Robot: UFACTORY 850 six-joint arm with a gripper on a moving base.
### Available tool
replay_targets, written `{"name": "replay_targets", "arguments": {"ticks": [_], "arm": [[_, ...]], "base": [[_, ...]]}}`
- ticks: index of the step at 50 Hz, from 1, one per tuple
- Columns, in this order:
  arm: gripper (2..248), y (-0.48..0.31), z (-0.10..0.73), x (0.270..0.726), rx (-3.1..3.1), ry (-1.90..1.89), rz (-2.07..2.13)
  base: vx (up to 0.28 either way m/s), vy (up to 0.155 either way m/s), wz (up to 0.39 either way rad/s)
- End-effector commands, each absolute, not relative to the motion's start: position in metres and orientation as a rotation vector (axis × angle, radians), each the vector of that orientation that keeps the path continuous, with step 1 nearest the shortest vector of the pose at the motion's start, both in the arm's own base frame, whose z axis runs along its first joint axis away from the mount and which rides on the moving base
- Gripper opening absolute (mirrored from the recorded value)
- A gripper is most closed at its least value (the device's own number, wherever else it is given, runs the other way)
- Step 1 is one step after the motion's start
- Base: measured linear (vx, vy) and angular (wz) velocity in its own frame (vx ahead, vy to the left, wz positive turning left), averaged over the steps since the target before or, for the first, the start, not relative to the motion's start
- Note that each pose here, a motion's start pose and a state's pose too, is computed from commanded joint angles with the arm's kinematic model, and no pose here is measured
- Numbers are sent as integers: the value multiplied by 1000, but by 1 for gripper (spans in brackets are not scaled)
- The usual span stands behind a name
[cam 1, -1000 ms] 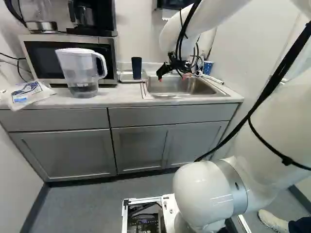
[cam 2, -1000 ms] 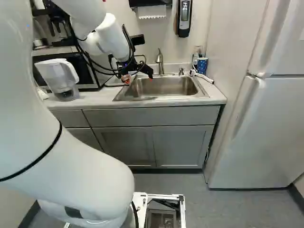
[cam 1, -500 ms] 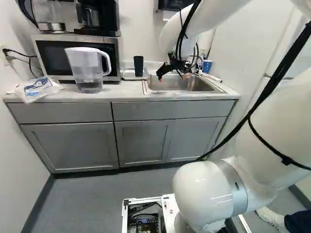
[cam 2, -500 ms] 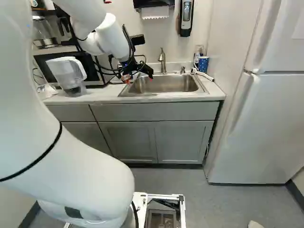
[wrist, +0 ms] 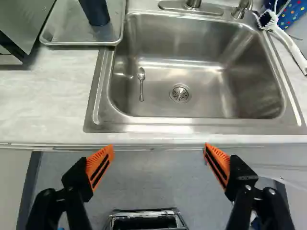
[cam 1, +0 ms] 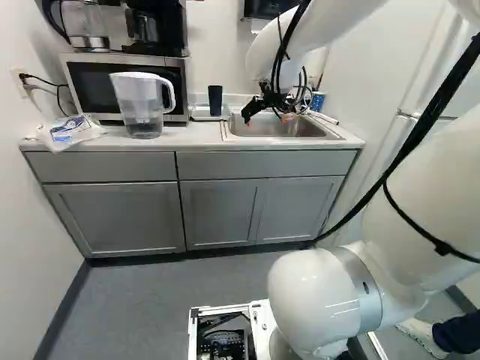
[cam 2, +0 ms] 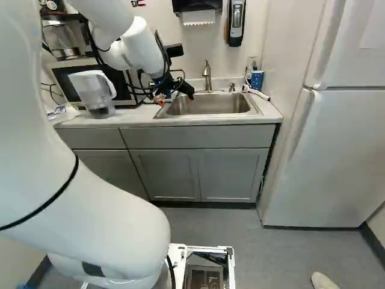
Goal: Rinse the cup and place it in the tray
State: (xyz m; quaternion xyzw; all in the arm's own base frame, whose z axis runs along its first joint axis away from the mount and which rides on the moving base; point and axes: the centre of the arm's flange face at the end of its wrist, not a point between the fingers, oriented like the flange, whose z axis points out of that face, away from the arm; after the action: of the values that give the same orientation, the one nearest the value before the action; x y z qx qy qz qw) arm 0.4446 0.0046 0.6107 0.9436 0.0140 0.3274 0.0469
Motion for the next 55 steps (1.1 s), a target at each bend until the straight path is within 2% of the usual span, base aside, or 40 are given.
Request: {"name": "replay_targets", "arguments": {"ticks": [55], "arm": [[247,5,611,445,2879,43,999]], "base": [[-117,3,22]]}}
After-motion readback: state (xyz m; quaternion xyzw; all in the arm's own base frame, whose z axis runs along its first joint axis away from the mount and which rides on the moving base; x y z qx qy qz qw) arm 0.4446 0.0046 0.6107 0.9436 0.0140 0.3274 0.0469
